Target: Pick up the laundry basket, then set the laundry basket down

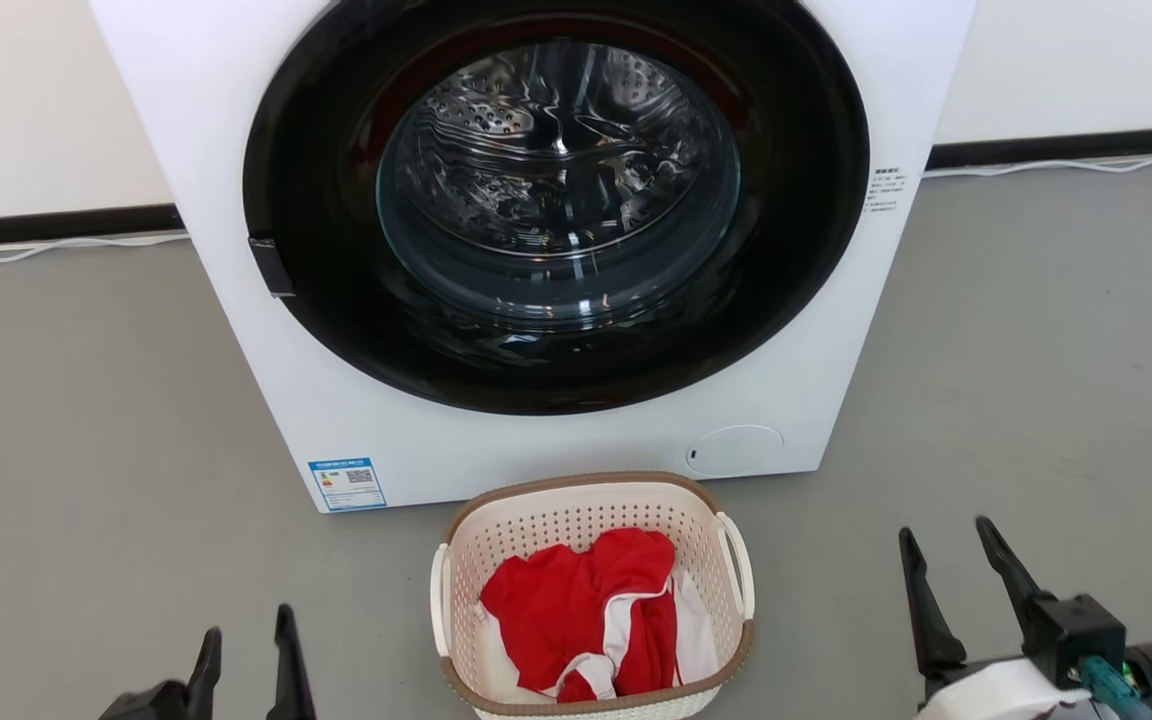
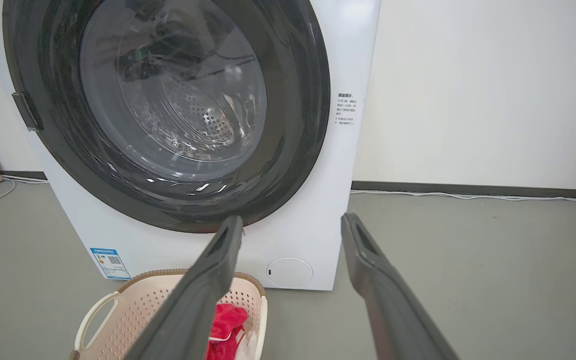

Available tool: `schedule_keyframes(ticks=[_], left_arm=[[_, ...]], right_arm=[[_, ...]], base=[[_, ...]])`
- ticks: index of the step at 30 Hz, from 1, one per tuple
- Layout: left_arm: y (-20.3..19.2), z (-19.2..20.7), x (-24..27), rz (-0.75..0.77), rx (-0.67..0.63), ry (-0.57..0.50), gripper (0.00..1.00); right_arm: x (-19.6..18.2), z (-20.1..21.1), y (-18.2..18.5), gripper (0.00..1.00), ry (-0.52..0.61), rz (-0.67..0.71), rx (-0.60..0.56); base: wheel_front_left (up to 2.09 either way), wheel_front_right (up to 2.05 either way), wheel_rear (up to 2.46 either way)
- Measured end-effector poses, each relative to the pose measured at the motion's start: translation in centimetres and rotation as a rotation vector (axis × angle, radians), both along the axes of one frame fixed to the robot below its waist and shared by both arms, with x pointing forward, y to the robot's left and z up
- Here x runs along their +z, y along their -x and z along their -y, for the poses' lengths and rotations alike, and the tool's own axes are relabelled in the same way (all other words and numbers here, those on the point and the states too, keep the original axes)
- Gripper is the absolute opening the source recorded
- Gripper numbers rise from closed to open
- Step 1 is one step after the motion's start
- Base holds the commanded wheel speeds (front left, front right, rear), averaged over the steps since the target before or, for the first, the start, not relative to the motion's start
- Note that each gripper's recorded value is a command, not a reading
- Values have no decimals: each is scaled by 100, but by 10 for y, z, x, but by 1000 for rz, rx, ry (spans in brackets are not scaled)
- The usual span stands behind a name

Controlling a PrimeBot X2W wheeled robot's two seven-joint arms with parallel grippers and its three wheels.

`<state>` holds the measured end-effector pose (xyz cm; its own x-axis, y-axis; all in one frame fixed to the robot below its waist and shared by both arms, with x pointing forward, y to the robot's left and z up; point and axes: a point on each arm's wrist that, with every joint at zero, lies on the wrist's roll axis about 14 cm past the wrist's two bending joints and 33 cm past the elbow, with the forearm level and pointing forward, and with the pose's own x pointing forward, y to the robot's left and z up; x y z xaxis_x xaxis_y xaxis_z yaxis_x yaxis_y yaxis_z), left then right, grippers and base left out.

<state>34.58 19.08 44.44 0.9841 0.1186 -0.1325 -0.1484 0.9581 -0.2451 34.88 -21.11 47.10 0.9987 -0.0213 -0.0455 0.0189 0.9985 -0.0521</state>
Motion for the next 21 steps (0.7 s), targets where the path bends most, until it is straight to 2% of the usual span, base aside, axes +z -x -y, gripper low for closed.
schedule_keyframes(ticks=[4,5,13,21], left_arm=[[8,-7,0,1,22,5,100],[9,-8,2,7,24,5,0],[27,-6,-27,-92,34,35,0],[28,-7,-31,-109,54,116,0]], right_arm=[[-1,2,5,100,8,-4,-5],[1,1,5,0,8,3,-4],[-29,-2,18,0,-28,-95,-10],[-29,1,17,0,-128,-97,-41]], base=[[0,0,0],[0,0,0],[0,0,0],[0,0,0]])
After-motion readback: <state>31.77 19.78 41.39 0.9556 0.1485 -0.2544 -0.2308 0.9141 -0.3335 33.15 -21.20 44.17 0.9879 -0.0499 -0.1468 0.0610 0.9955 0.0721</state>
